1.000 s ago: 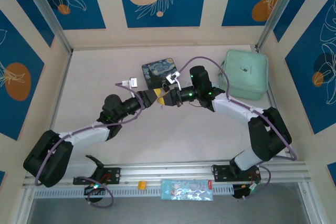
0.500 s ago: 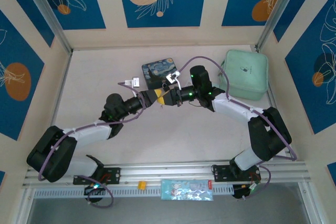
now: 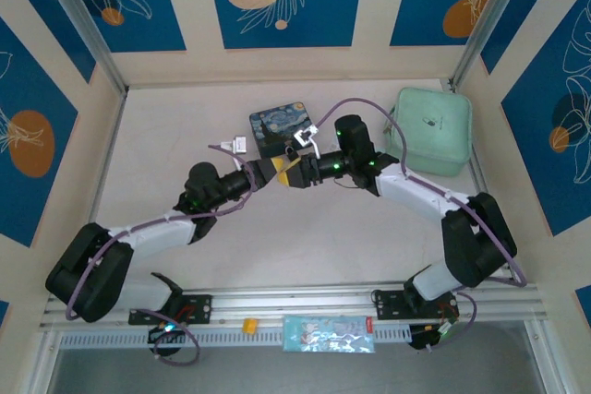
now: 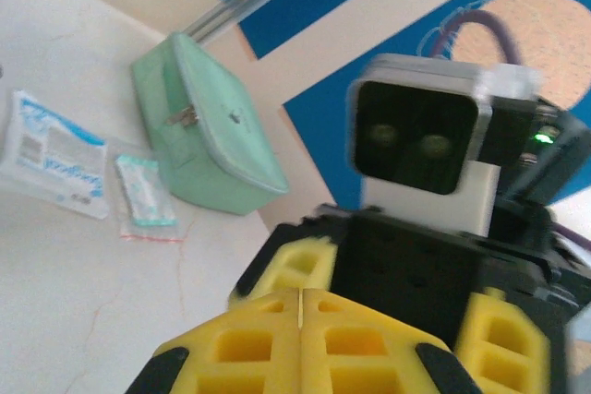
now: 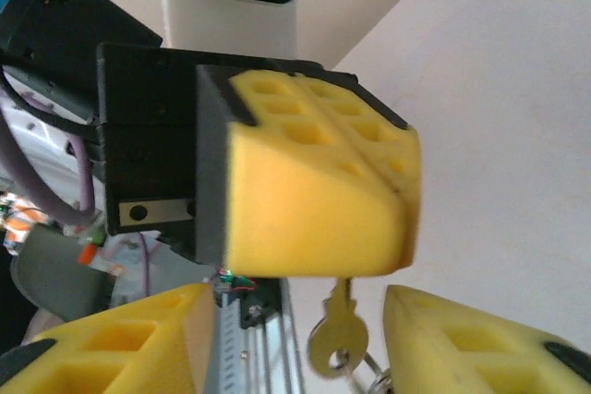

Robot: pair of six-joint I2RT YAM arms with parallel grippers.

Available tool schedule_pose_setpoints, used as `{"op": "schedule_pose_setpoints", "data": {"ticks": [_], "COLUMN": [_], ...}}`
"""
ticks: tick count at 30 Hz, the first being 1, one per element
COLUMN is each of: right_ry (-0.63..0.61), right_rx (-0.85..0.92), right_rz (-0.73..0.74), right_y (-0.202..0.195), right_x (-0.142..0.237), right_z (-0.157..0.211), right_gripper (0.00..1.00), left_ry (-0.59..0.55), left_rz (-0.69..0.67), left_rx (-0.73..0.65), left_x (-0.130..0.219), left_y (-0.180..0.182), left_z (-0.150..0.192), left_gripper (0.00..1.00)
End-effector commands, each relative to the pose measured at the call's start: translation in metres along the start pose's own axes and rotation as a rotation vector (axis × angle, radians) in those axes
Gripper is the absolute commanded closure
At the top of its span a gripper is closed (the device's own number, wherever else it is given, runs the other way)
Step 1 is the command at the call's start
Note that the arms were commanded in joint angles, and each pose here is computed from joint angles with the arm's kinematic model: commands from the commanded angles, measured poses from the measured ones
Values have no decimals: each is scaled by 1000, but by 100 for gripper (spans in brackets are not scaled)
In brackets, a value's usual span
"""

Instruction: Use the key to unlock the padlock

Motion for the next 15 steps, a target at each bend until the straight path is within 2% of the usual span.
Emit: {"op": "schedule_pose_setpoints", "data": {"ticks": [1, 7, 15], "right_ry": [3, 48, 158], "right_rx": [114, 234, 374], "right_rz": [123, 347, 479], "right_y": [14, 17, 14], "right_x": [17, 18, -16], "right_z": [-15, -13, -3], "right_gripper": [46, 46, 48], "left_ry": [-40, -64, -74], "left_rz": [-59, -143, -169], "left_rx": [-19, -9, 28], "left_x": [3, 8, 10], "left_y": [-4, 1, 6], "left_z": [-9, -12, -10], "left_gripper": [100, 100, 100]}}
Point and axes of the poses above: each hand's point on the last joint's axis, 136 mm out from that joint toward the fingers, its own x axis back along the fingers, its own y axis along the line the jaws close on, z = x × y, the point moved 4 cm from there along x, back along the fingers, and after that the axes turned 13 degrees about x, right-handed, at the moved point
